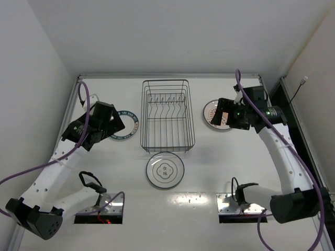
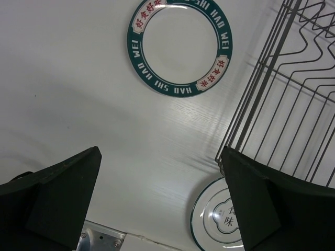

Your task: Load the plates into the dish rack

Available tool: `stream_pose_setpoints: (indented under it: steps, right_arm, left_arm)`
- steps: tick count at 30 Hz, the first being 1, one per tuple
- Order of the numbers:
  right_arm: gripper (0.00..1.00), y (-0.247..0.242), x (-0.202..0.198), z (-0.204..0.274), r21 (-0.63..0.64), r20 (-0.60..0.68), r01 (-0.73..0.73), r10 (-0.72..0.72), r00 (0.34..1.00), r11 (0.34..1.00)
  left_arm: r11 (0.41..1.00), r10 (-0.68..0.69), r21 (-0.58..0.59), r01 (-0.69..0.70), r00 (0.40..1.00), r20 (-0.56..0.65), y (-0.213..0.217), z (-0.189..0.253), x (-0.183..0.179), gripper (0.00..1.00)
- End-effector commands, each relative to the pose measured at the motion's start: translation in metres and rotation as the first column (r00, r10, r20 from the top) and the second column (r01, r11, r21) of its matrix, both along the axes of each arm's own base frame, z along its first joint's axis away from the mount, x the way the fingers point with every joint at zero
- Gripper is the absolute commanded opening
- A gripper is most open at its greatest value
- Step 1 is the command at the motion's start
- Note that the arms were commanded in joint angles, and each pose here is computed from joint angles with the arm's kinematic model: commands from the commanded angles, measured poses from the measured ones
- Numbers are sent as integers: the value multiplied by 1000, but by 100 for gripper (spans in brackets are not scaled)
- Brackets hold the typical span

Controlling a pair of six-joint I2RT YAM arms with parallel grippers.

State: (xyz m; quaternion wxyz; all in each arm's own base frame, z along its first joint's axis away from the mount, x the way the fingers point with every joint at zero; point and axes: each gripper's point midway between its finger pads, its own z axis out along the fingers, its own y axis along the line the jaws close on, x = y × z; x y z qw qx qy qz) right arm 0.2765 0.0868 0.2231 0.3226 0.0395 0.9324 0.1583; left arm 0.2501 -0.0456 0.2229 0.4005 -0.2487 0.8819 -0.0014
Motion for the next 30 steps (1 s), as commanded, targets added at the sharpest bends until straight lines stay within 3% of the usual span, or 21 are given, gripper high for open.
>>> stream_pose_setpoints:
  steps: [1, 5, 13, 17, 21, 25, 30]
  right_arm:
    - [100, 0, 4, -24, 21, -93, 11, -9, 996, 1000]
    - [100, -12, 20, -72, 50, -245, 64, -50, 968, 997]
    - [100, -62, 78, -96, 170, -212, 244, -207, 955, 955]
    - [98, -107, 87, -127, 184, -283, 367, -308, 908, 912]
    - [97, -137, 98, -151, 279, -316, 452, -363, 876, 848]
    - [96, -148, 114, -177, 307, -354, 466, -356, 865, 829]
    - [80, -146, 148, -199, 399, -363, 412, -271, 891, 819]
  left_arm:
    - [999, 32, 11, -32, 999, -16, 5, -3, 0, 100]
    - [1000, -8, -19, 7, 999, -35, -5, -10, 1, 100]
    - [998, -44, -43, 42, 997, -59, -13, -16, 1, 100]
    - [997, -66, -49, 62, 995, -75, -15, -22, -3, 100]
    - [997, -65, -43, 61, 994, -92, -14, -28, -6, 100]
    - [998, -59, -18, 58, 993, -98, -10, -30, -5, 100]
    - [997, -70, 4, 71, 989, -132, -11, -37, -3, 100]
